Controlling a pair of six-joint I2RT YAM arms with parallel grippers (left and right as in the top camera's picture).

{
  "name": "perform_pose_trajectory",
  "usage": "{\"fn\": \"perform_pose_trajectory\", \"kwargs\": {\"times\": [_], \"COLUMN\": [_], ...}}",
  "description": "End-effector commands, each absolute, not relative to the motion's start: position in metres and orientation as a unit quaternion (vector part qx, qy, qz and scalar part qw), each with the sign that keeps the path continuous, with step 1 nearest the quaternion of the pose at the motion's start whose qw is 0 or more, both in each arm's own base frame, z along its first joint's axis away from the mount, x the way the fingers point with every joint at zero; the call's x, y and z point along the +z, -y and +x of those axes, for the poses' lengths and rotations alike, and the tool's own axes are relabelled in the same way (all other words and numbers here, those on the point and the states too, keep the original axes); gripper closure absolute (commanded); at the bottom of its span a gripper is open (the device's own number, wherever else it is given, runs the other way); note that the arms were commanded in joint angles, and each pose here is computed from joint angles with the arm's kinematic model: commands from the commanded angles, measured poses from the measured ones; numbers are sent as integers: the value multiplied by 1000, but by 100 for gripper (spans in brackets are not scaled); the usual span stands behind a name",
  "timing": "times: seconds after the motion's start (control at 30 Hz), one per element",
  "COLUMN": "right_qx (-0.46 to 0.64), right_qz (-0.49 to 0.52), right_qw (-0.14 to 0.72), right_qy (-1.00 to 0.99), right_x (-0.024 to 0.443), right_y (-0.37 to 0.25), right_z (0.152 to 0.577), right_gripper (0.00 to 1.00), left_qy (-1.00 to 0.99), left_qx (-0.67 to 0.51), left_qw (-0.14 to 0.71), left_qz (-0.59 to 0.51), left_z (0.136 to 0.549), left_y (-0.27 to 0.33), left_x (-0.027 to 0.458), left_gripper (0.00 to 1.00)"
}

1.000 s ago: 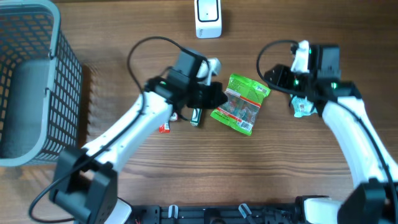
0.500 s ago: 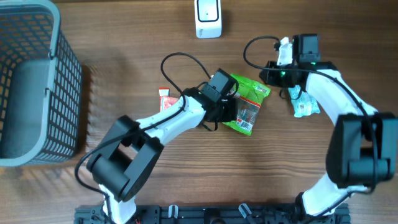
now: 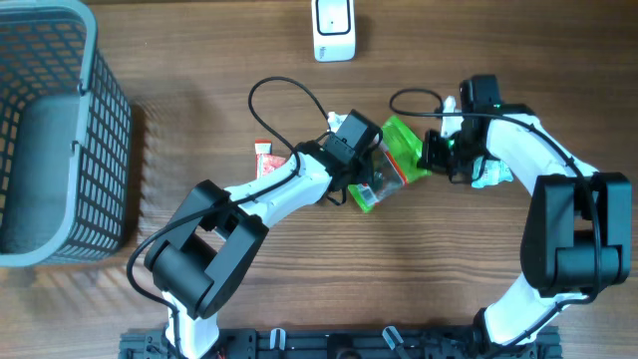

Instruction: Scan the item barcode

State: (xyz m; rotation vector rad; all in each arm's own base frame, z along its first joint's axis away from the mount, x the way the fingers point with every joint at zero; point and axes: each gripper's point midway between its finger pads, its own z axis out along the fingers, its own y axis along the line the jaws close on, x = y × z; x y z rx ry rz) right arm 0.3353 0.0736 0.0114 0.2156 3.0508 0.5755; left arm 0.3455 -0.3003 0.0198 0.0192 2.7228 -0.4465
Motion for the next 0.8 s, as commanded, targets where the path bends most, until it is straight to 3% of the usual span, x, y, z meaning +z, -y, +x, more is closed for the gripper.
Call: {"fn": "perform_pose_trajectory", "kwargs": {"times": [0.0, 0.1, 0.2, 0.23, 0.27, 0.3, 0.6, 0.77], "right_qx": [183, 189, 193, 193, 193, 193, 189, 187], "right_qz": [83, 59, 19, 3, -8, -16, -63, -81], "right_qw": [-26, -16, 39, 62, 83, 101, 148, 140], "right_qy": [-979, -980, -980, -979, -978, -976, -969, -969], "right_x": [10, 30, 63, 72, 79, 85, 66, 48], "right_y": [-75, -78, -78, -78, -78, -78, -80, -80], "right_z": [313, 311, 321, 326, 331, 335, 368, 373], "right_gripper": [86, 83, 70, 52, 27, 17, 17, 18], "left_qy": [-966, -962, -961, -961, -963, -964, -974, -976], "left_qx": [-143, -153, -157, -156, -153, -151, -190, -185], "left_qw": [213, 225, 229, 227, 224, 220, 122, 111], "left_qz": [-1, -1, -1, -1, -1, -1, -3, -15], "left_z": [356, 361, 363, 362, 360, 359, 334, 338], "left_y": [295, 300, 301, 301, 299, 298, 293, 284], "left_x": [14, 18, 19, 19, 18, 16, 5, -6], "left_gripper": [96, 96, 96, 96, 96, 96, 95, 96]}}
